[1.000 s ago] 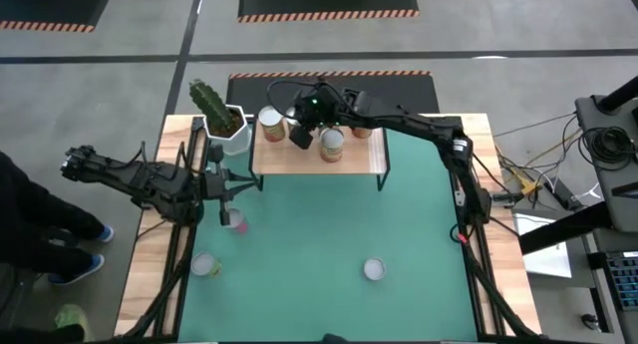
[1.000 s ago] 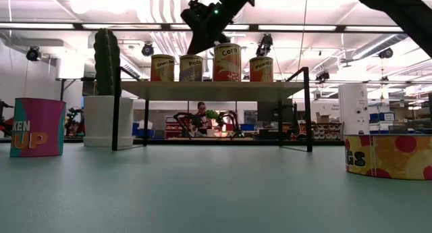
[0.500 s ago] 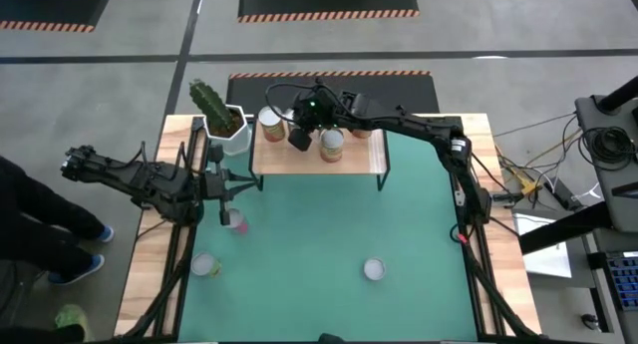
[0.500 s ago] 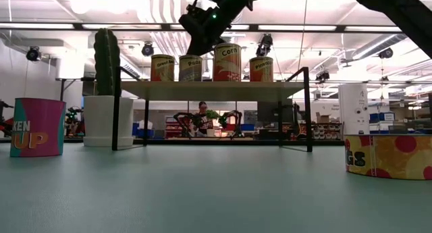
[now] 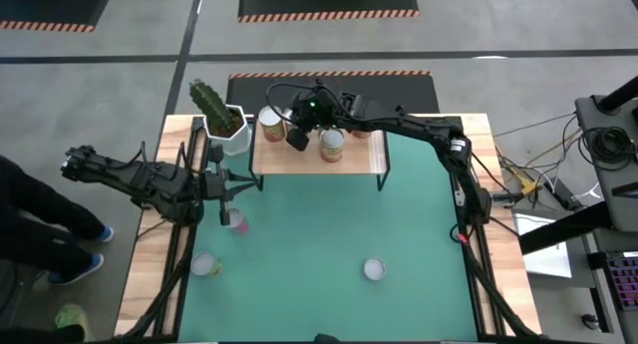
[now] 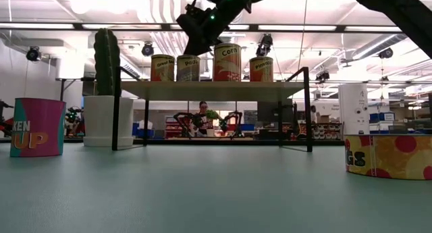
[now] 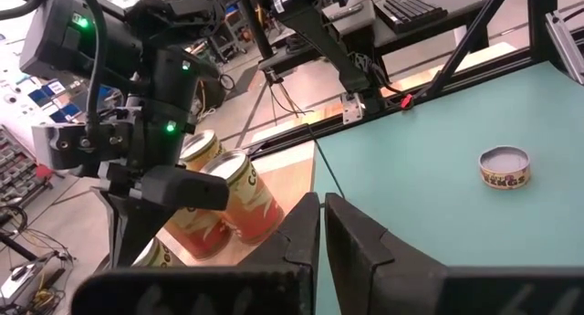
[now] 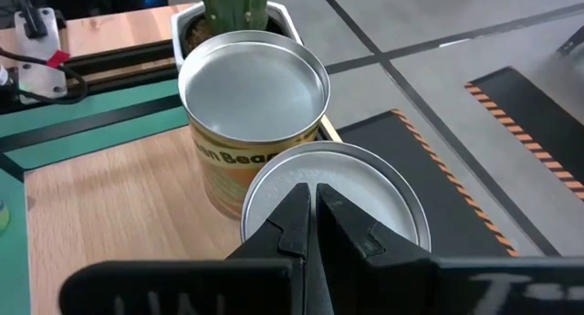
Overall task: Pick and place cans onto a shelf
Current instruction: Adjust the canned peas on the shelf
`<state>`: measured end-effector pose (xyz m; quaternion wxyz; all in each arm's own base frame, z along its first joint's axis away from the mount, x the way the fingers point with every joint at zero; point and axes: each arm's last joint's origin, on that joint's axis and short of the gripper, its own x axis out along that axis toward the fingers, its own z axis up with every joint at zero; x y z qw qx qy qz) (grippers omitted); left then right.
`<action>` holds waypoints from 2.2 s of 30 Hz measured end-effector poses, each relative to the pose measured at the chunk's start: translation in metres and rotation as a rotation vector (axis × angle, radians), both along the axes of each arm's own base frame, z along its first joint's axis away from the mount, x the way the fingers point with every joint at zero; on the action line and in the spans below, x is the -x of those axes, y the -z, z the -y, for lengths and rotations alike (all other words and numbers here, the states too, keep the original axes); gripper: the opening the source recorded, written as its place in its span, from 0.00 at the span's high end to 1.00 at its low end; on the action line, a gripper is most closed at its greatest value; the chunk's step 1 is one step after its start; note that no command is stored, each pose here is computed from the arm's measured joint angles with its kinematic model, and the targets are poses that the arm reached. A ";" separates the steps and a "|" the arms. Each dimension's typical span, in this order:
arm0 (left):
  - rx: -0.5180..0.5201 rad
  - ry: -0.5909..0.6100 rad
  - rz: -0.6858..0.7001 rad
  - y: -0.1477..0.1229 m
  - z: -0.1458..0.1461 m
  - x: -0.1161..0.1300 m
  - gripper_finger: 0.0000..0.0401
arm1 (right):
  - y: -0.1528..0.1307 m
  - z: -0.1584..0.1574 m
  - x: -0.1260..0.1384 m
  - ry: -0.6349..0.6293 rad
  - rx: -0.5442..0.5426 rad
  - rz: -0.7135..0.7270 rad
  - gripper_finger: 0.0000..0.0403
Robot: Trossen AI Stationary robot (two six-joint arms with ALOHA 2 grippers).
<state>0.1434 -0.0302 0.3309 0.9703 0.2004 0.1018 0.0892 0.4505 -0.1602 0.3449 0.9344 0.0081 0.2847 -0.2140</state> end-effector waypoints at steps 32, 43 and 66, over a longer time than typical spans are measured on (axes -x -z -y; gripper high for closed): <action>-0.004 0.001 -0.001 0.000 0.000 0.000 0.99 | 0.013 0.001 -0.010 -0.028 0.008 0.103 0.97; -0.004 0.001 -0.001 0.000 0.000 0.000 0.99 | 0.020 0.002 -0.013 -0.029 0.029 0.151 0.97; -0.007 0.001 -0.001 0.000 0.000 0.000 0.99 | 0.019 0.002 -0.015 -0.059 0.045 0.186 0.97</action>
